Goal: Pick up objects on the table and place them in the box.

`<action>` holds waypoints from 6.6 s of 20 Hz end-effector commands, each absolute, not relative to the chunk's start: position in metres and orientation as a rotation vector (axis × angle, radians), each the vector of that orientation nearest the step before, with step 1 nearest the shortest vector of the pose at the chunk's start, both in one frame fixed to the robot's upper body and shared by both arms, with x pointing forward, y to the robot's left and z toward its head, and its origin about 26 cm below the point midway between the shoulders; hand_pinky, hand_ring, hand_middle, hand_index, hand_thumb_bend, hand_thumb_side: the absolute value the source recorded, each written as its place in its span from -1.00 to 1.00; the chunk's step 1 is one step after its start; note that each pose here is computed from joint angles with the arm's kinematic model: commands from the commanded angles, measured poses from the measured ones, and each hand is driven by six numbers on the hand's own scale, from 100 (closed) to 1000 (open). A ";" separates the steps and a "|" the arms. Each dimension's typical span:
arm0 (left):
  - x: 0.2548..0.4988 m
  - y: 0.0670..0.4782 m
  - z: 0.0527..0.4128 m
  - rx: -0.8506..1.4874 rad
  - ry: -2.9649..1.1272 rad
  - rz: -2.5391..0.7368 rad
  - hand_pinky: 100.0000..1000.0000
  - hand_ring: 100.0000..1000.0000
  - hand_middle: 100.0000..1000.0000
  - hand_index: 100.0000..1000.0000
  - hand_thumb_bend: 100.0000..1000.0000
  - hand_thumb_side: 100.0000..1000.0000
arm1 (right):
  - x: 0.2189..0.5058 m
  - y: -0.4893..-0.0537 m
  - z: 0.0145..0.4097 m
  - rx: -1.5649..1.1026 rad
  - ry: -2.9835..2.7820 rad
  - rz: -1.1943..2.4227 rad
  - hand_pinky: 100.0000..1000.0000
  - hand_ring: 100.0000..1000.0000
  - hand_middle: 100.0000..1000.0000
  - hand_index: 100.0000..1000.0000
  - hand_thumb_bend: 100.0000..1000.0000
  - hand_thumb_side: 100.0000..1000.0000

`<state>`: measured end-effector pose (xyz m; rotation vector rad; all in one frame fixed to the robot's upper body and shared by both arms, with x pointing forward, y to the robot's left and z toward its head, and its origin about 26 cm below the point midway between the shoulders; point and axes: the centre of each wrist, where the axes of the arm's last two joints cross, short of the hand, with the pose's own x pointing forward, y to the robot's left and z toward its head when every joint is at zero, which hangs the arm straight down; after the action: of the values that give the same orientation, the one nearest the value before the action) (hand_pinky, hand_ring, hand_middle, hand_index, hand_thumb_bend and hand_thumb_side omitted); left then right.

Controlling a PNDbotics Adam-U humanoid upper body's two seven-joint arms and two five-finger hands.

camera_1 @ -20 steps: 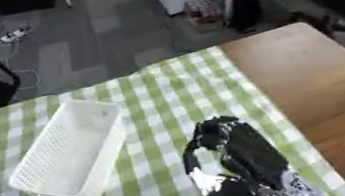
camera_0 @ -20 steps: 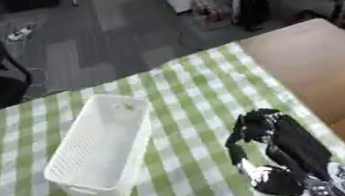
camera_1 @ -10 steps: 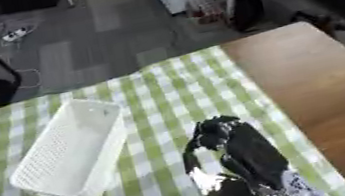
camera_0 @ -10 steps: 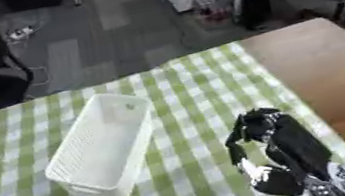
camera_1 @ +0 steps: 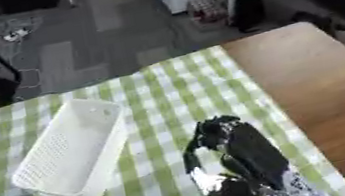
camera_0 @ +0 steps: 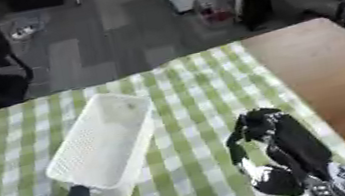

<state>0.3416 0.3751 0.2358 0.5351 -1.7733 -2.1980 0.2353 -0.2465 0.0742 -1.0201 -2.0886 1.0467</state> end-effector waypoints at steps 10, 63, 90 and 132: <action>0.360 0.384 0.266 0.605 -1.735 -2.328 -1.00 -1.00 -1.00 -0.69 -1.00 -0.12 | 0.242 -0.254 0.089 -1.020 -2.152 1.058 -0.10 -0.36 -0.21 0.02 -1.00 1.00; 0.389 0.419 0.232 1.827 -1.503 -2.331 -1.00 -1.00 -1.00 -0.76 -1.00 -0.08 | 0.287 -0.293 0.190 -0.879 -2.388 1.227 -0.06 -0.33 -0.18 0.07 -1.00 1.00; 0.396 0.429 0.239 2.245 -1.176 -2.343 -1.00 -1.00 -1.00 -0.73 -1.00 -0.09 | 0.297 -0.301 0.255 -0.718 -2.248 1.632 0.04 -0.25 -0.08 0.20 -1.00 1.00; 0.282 0.359 0.299 1.496 -2.292 -2.153 0.43 0.46 0.50 0.59 -0.99 1.00 | 0.291 -0.316 0.237 -0.710 -1.997 1.718 0.05 -0.23 -0.07 0.22 -1.00 1.00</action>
<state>0.2982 0.3735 0.2646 1.3925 -2.1761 -2.1859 0.2937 -0.3137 0.2288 -0.6599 -1.9970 1.7087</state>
